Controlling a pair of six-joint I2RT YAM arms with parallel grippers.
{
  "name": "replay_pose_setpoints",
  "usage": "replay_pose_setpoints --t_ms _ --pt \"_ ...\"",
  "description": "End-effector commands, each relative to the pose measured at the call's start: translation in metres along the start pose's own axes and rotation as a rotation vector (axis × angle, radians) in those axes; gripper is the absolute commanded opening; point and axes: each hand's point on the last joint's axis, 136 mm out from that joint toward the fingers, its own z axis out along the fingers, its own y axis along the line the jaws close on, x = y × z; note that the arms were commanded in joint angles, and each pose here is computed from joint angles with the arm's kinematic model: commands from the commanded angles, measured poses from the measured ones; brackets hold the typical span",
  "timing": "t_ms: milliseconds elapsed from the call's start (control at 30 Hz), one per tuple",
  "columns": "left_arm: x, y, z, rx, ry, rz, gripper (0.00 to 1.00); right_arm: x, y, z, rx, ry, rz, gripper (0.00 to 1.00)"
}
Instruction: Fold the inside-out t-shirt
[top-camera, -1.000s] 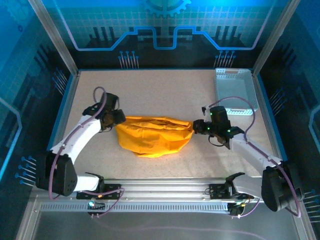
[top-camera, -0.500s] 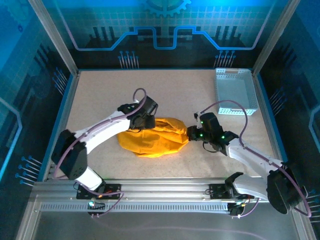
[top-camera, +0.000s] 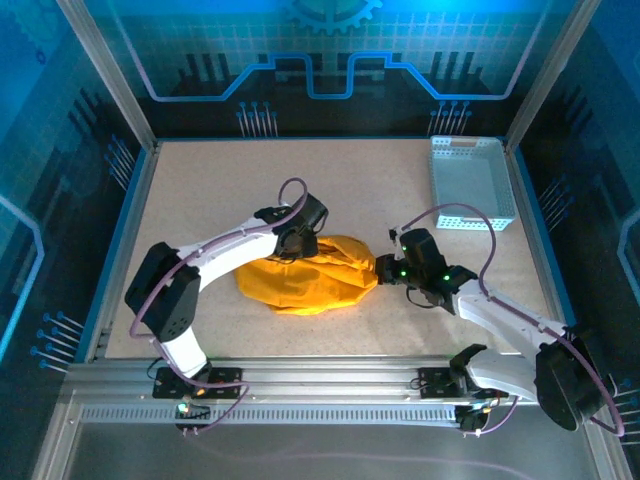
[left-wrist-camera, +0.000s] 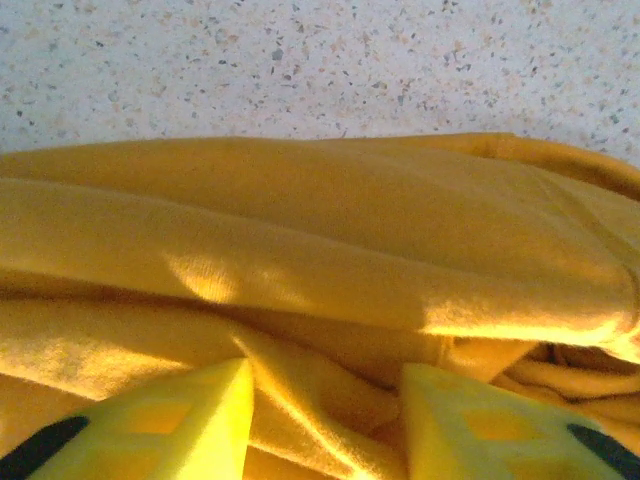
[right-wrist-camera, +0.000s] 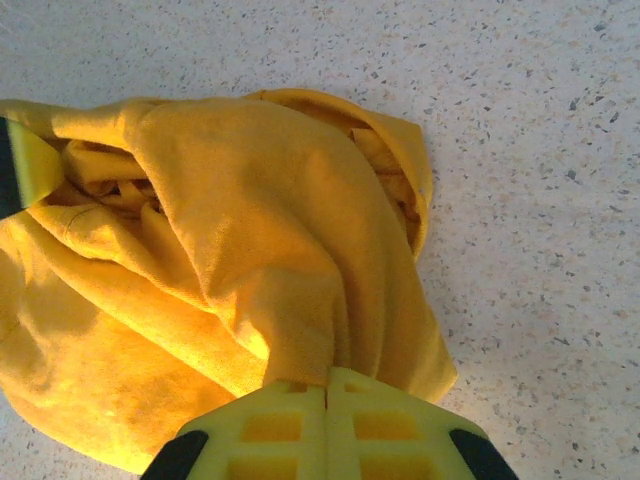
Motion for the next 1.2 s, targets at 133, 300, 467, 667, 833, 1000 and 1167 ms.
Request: replay_pose_setpoints --t_ms 133,300,467,667,833,1000,1167 --pt "-0.004 -0.002 -0.016 0.061 -0.059 -0.024 0.00 0.000 -0.003 -0.006 0.024 -0.026 0.022 0.00" --pt "0.018 0.039 -0.078 0.116 -0.217 -0.104 0.00 0.005 -0.023 -0.006 0.102 0.013 0.043 0.15" --pt "0.091 0.093 -0.074 0.182 -0.163 -0.212 0.00 -0.019 -0.024 -0.024 0.183 0.009 -0.113 0.44" --pt "0.147 0.122 -0.052 0.257 -0.079 -0.317 0.00 -0.049 0.061 -0.024 0.082 0.013 -0.406 0.65" --pt "0.151 0.136 -0.049 0.212 -0.092 -0.321 0.00 -0.016 0.132 0.023 -0.019 0.161 -0.578 0.67" --pt "0.150 0.134 -0.047 0.202 -0.090 -0.312 0.00 0.031 0.167 0.061 -0.058 0.284 -0.671 0.64" --pt "0.145 0.132 -0.049 0.209 -0.108 -0.304 0.00 0.049 0.162 0.086 0.006 0.327 -0.679 0.57"
